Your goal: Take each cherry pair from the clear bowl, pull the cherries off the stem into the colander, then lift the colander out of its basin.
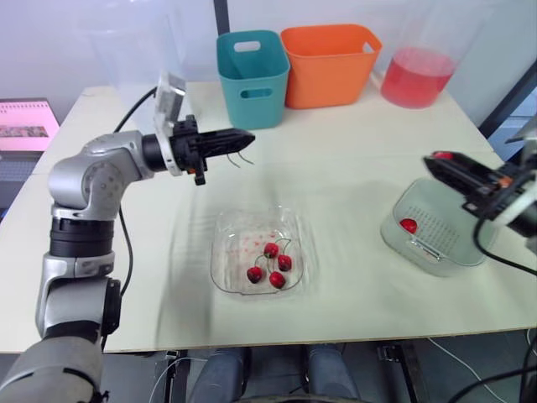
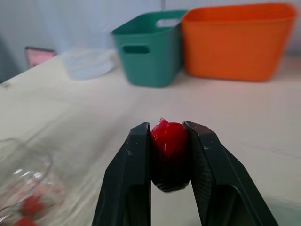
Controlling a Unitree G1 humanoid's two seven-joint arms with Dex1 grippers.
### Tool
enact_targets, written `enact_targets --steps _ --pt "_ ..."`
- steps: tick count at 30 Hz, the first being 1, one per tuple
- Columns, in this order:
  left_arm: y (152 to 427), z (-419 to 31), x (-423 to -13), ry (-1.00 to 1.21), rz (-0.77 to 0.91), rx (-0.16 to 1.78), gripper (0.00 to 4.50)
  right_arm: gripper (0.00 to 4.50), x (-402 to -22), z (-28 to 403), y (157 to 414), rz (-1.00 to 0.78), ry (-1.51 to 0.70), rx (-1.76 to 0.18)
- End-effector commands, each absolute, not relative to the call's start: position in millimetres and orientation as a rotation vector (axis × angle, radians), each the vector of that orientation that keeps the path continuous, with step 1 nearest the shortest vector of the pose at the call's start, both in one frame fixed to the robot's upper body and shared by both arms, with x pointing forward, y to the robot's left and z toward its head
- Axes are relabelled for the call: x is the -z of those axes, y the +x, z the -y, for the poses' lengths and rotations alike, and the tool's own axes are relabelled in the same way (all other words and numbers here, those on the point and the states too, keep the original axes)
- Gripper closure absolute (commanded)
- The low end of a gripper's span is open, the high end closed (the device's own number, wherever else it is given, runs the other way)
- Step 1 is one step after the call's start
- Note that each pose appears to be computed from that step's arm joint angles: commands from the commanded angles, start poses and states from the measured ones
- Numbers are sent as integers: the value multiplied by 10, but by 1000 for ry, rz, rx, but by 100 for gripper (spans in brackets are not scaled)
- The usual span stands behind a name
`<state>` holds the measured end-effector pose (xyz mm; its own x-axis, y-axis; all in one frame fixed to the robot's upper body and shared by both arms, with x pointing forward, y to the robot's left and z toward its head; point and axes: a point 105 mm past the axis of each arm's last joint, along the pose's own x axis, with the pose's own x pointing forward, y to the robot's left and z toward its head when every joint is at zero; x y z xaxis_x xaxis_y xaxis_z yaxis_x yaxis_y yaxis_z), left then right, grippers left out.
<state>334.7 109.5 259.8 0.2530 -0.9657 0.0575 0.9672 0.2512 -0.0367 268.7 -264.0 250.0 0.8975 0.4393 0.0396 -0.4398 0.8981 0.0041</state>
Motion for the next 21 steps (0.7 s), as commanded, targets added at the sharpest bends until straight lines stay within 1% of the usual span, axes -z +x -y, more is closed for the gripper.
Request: enact_targets --steps 1,4,7,11,13,16,21 --pt "3308 -1099 -2703 -38 72 1323 450 339 -2627 2848 2633 94 -23 -397" --pt "3300 -1093 -2690 -31 68 1327 450 339 -2655 2967 2624 99 -36 -369" --pt "3305 -1096 -2686 -24 66 1326 450 339 -2677 2988 2627 96 -51 -371" --pt "3310 -1115 -2656 8 56 1323 450 339 -2655 3034 2635 50 -78 -361" --pt "3307 -1127 -2640 15 51 1323 450 339 -2542 3091 2631 -49 -113 -351" --pt "3307 -1134 -2640 3 52 1320 450 339 -2386 3105 2584 -199 -144 -383" --pt "3292 -1125 -2621 -6 45 1324 450 339 -2231 3221 2638 -304 -264 -365"
